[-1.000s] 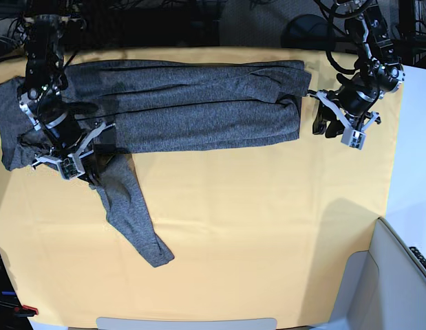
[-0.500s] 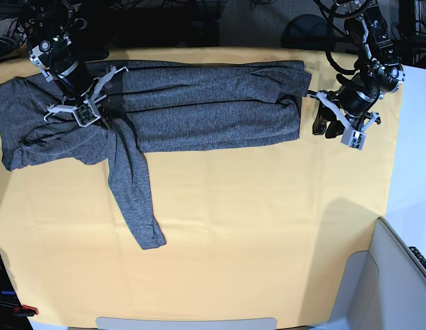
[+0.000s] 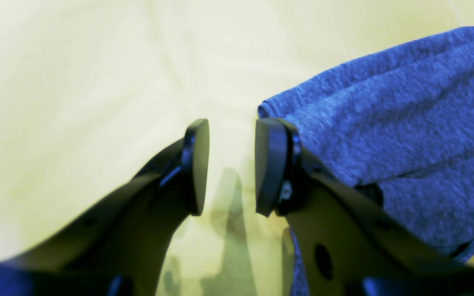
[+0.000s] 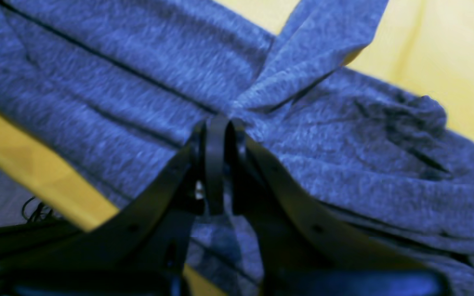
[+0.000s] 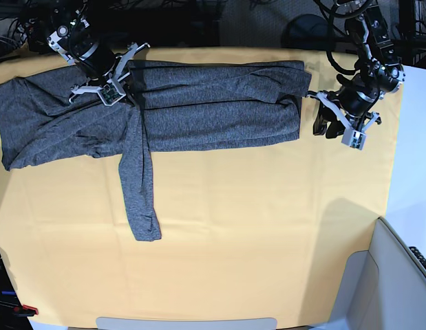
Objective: Fold the T-shirt properly
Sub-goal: 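Lift the sleeve with the right gripper and lay it across the folded body, then release the sleeve and raise the right gripper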
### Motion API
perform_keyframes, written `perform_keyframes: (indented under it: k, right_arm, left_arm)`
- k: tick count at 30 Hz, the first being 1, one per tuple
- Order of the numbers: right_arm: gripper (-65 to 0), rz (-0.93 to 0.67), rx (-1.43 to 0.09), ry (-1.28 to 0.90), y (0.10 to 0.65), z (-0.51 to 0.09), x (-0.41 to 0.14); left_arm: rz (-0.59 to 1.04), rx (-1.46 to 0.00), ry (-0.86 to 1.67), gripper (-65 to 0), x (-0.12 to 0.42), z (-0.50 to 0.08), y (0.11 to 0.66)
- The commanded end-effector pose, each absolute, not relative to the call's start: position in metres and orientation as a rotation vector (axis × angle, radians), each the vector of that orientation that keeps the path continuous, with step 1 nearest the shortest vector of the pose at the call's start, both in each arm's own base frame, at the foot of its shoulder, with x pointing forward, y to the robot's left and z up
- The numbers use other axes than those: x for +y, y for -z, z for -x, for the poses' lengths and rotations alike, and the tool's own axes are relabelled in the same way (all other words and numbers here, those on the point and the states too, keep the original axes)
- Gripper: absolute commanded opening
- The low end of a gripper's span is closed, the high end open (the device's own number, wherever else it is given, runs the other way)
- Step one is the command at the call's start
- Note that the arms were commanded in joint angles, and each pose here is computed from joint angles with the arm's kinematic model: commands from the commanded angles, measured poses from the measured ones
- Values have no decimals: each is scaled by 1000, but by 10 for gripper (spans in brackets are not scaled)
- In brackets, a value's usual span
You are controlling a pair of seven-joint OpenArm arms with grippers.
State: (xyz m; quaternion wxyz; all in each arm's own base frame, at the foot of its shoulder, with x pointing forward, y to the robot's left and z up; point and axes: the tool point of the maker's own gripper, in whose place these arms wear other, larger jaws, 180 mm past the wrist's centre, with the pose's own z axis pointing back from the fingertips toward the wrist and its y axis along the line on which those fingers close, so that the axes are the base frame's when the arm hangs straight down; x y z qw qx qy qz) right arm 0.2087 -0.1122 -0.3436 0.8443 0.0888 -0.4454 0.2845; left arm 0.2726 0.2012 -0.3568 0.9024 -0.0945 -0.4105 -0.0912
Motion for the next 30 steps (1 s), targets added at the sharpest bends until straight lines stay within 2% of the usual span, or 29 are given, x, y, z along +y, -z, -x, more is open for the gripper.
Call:
perform_keyframes:
  k: [1, 13, 15, 17, 21, 23, 25, 30]
  right_arm:
    - [-644, -207, -983, -608, 333, -212, -106]
    - [-635, -212, -936, -608, 347, -205, -107]
    - [-591, -197, -889, -610, 354, -201, -111]
    - [-521, -178, -853, -608, 359, -200, -116]
    - [-388, -173, -855, -602, 358, -201, -116]
    - [-343, -171, -860, -602, 357, -202, -117]
    - [-324, -169, -875, -603, 353, -207, -116]
    - [-323, -170, -893, -611, 348, -211, -113]
  left_arm:
    - [196, -899, 198, -463, 202, -280, 344]
    - [201, -890, 190, -463, 202, -279, 348]
    - [201, -890, 190, -463, 202, -279, 348]
    - [201, -890, 190, -463, 202, -279, 348]
    - [201, -890, 190, -463, 202, -279, 348]
    - [201, -890, 190, -463, 202, -279, 348]
    - [201, -889, 190, -463, 202, -279, 349]
    - [200, -889, 191, -463, 203, -279, 349]
